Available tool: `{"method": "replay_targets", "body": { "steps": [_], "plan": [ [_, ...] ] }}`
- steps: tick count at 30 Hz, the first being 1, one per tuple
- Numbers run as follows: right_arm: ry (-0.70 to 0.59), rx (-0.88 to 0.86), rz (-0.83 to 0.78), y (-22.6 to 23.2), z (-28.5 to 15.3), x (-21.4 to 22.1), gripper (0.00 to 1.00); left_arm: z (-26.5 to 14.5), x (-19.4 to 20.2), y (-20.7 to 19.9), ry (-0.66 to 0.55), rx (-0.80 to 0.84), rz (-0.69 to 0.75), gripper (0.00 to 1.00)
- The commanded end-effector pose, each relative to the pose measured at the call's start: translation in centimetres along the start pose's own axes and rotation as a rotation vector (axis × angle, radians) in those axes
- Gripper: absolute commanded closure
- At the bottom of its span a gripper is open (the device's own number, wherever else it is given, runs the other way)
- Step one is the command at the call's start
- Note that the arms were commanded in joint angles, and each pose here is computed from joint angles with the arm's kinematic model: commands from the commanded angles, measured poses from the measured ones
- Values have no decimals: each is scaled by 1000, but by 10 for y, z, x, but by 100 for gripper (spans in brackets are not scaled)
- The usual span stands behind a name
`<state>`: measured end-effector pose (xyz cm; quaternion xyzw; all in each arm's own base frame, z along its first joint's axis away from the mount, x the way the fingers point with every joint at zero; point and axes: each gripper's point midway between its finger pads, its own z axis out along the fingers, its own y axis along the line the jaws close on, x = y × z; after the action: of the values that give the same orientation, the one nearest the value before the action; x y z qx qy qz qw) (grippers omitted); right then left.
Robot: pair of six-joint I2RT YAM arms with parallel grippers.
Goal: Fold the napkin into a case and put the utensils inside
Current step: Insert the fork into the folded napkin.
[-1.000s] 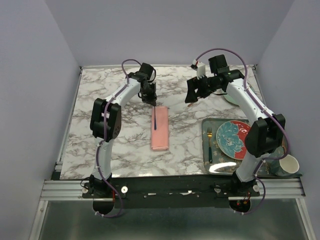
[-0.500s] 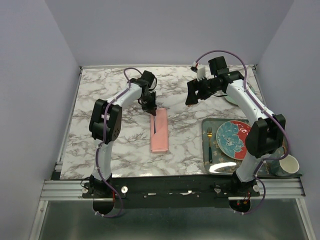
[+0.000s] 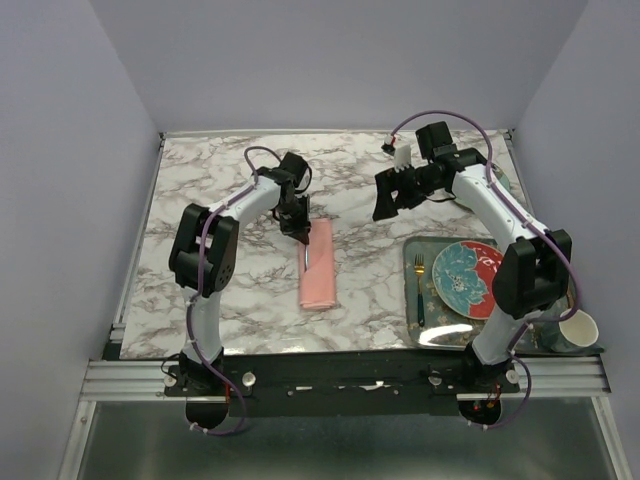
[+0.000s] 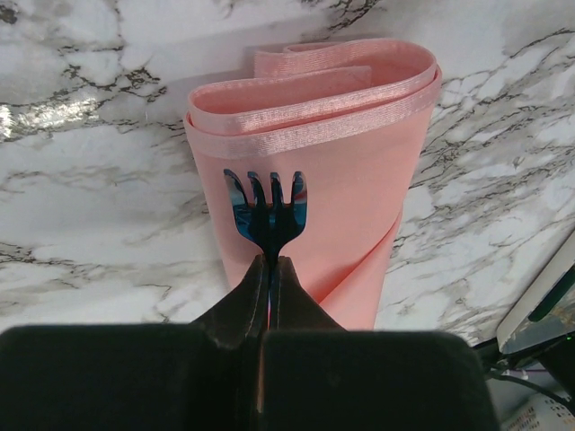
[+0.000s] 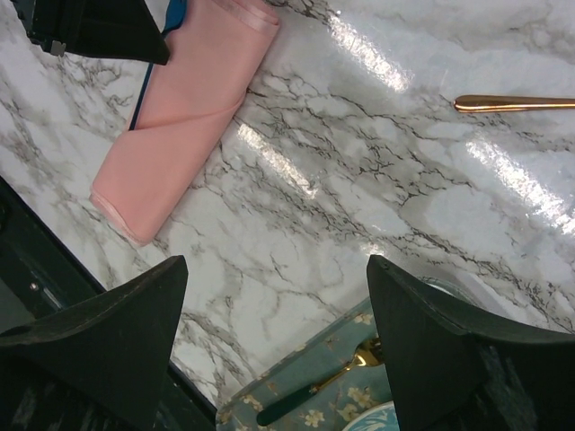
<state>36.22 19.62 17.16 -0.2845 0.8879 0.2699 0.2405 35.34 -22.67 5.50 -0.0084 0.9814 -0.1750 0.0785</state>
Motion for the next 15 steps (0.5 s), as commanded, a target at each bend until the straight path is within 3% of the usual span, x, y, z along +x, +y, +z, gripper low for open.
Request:
{"method": "replay_targets", "body": {
  "steps": [1,15],
  "plan": [
    [-3,-1,-5,5,-10,6,11,-12,5,-8,-27,20,3,100],
    [17,-17,11,1,-1,12,11,-12,30,-8,2,-20,-18,100]
  ]
}}
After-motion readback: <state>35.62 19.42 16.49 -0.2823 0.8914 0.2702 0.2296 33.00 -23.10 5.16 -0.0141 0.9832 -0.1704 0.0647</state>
